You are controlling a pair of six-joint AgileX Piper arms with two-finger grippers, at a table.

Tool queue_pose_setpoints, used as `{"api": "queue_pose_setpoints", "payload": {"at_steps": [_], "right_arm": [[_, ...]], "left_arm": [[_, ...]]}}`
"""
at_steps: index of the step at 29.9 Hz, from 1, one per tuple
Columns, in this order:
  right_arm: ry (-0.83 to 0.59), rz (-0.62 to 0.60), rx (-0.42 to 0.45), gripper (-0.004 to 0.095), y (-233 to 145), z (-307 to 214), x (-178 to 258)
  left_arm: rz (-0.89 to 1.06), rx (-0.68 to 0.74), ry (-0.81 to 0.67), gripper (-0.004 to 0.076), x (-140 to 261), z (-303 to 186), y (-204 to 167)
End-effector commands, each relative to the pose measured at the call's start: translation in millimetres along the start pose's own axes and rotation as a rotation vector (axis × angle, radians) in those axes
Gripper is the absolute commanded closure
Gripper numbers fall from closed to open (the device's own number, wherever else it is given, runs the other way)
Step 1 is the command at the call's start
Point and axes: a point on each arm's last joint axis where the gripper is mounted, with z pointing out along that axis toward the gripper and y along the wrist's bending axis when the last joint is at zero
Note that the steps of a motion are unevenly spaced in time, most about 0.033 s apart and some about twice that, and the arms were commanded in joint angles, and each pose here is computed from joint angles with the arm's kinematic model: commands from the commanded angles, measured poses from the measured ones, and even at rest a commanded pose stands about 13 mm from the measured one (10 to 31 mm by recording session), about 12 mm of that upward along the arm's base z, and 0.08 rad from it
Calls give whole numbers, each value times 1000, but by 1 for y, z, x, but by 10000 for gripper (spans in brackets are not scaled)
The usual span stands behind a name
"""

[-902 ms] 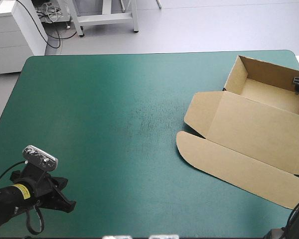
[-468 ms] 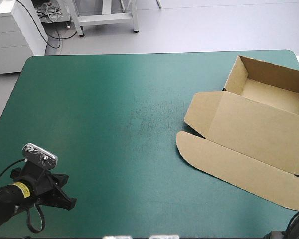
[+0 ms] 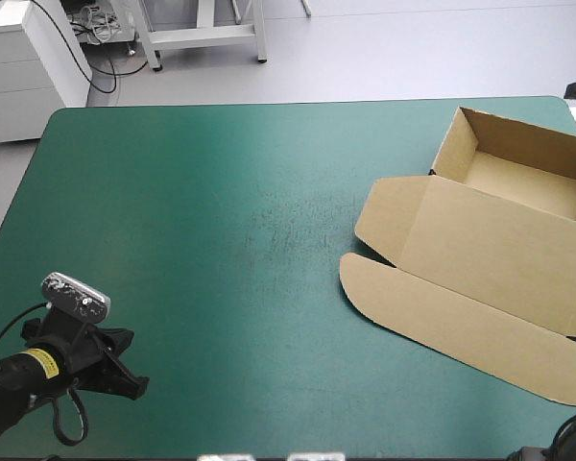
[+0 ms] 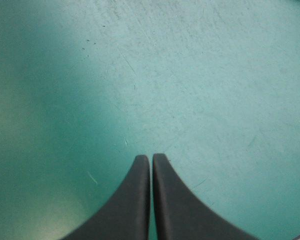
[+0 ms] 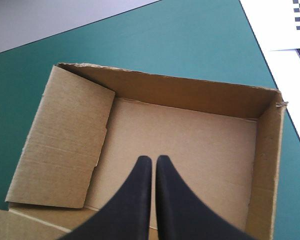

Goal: Fold the box

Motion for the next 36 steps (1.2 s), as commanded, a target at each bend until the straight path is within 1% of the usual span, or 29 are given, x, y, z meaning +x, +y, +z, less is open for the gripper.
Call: {"api": "queue_pose_setpoints", "payload": {"at_steps": [1,5,7,11,13,15,18,23,30,36], "right_arm": [[-140,-86,-30,920,36,-43,-11],[-141,-192,-67,920,80,-48,-7],[-139,-241,-107,924,104,-53,-2],[-106,-332,-214,924,153,-57,17],[-81,-385,-234,924,169,-56,27],[-48,-438,-232,924,182,-55,39],[2,-479,-211,924,192,-51,56],[65,-491,-236,924,193,-53,83],[22,-512,-232,924,176,-85,118],[-12,-507,-234,924,159,-113,156]], "left_arm": [[0,0,-80,731,-11,-6,0],[-1,3,-80,731,-11,-6,0],[-1,3,-80,731,-11,-6,0],[1,0,-80,731,-11,-6,0],[2,-4,-76,731,-10,-5,0],[3,-7,-80,731,-10,-5,1],[3,-7,-82,731,-10,-4,1],[3,-8,-84,731,-10,-4,1],[1,-7,-97,731,-11,-4,1],[-1,-7,-122,731,-13,-4,1]]}}
